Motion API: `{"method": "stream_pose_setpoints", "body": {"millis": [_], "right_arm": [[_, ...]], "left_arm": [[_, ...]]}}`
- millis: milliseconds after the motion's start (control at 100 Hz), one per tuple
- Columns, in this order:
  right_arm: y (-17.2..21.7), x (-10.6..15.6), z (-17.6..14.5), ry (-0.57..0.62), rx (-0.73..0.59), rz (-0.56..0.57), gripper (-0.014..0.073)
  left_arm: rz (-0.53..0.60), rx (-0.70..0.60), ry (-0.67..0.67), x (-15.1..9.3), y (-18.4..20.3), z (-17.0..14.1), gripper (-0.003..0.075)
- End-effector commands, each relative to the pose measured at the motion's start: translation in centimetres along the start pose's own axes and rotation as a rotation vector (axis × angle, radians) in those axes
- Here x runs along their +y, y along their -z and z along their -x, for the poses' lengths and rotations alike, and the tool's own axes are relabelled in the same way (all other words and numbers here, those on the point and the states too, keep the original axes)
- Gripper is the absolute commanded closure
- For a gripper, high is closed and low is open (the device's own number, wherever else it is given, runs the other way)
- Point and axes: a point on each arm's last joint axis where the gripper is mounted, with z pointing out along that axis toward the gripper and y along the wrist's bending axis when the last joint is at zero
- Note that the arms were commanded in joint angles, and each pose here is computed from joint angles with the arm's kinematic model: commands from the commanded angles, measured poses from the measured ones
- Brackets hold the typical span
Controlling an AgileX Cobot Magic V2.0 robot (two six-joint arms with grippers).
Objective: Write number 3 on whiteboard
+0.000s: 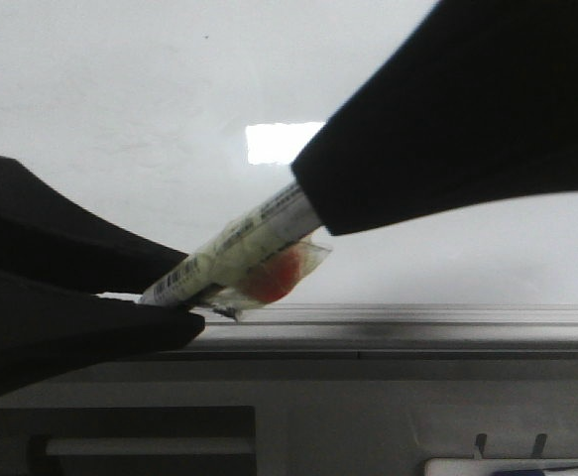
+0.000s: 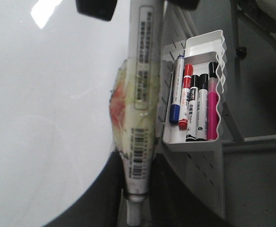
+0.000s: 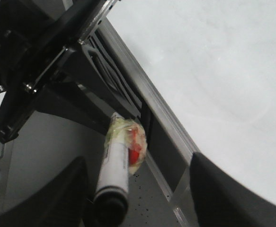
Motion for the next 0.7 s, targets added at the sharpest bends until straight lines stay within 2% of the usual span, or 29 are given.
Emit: {"method": "stream_pose_setpoints", "body": {"millis": [0,320,620,690], "right_arm": [[0.0,-0.3,2.1,0.019,-0.074,-0.016,0.0176],[-1.2,0.8,2.5,0.055,-0.039,0.039,0.0189],[-1.3,0.8,2.6,0.06,-0.039,0.038,0.0359],[-1.5,0.8,2.5,0.06,-0.03,0.04,0.0421]], "left_arm": [[0.051,-0.111,-0.002,0.9,0.1,1.6,0.0741],[0.052,-0.111,-0.003,0.9,0.1,1.6,0.0741],[0.052,-0.111,-0.003,0.9,0.1,1.6,0.0741],[0.052,-0.111,-0.003,0.9,0.1,1.6,0.0741]]}}
